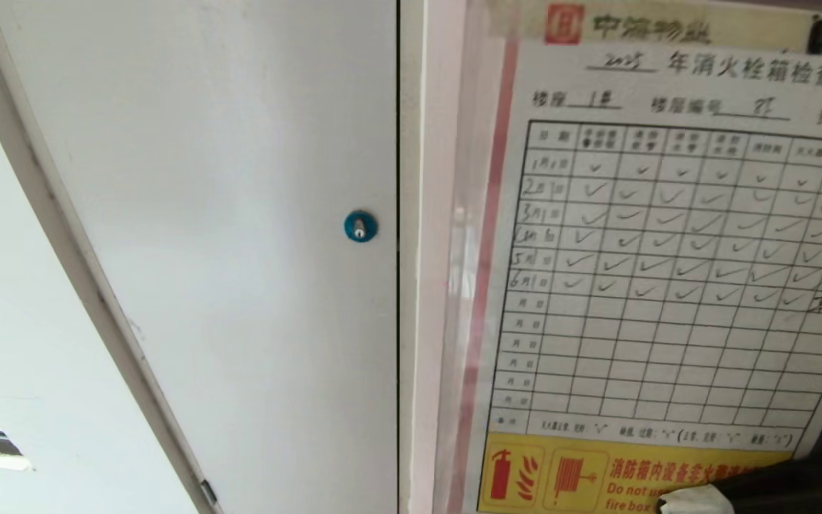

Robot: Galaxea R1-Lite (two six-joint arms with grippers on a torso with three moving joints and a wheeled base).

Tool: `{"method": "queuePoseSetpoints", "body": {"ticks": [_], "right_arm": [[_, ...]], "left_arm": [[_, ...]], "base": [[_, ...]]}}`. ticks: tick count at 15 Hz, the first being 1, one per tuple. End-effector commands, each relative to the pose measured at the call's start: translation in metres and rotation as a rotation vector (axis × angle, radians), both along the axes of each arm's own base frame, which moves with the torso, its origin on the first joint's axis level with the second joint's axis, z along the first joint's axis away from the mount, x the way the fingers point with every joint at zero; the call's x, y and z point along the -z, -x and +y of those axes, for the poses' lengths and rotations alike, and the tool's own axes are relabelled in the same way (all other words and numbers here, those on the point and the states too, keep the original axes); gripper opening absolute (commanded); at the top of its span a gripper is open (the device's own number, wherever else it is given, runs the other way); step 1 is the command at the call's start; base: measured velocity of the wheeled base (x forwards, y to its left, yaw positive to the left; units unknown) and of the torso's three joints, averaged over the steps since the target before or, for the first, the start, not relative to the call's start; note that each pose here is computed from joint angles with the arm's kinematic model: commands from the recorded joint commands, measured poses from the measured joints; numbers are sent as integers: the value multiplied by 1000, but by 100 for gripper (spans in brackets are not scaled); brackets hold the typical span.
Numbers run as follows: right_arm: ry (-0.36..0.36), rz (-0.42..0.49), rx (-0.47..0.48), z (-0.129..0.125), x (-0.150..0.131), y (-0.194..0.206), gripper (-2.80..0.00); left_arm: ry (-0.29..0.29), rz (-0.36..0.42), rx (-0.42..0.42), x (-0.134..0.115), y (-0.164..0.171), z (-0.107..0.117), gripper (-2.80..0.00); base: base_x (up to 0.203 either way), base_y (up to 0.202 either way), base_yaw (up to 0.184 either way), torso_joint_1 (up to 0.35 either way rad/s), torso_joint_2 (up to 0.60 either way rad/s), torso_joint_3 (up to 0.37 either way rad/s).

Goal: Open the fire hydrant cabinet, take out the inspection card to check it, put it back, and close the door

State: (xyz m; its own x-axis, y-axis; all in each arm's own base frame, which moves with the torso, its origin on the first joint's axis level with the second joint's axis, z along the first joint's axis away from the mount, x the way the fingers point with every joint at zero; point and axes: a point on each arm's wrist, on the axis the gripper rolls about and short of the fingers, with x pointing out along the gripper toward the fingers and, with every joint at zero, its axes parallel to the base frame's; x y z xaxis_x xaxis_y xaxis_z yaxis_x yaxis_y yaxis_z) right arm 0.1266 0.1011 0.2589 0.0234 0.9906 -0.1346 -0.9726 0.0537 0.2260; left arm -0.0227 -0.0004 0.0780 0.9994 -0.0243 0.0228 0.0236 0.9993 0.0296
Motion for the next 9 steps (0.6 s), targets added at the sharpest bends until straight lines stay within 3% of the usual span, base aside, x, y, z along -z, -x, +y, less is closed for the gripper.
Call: {"method": "queuePoseSetpoints", "body": {"ticks": [1,9], "right_arm": [[35,54,-44,15,13,-11,-280],[66,100,-89,32,25,-20,-280]], "left_arm": [[0,12,0,3,-1,0,-280],[0,12,0,3,-1,0,-280]], "base": [[0,0,0,0,0,0],[0,0,0,0,0,0]]}}
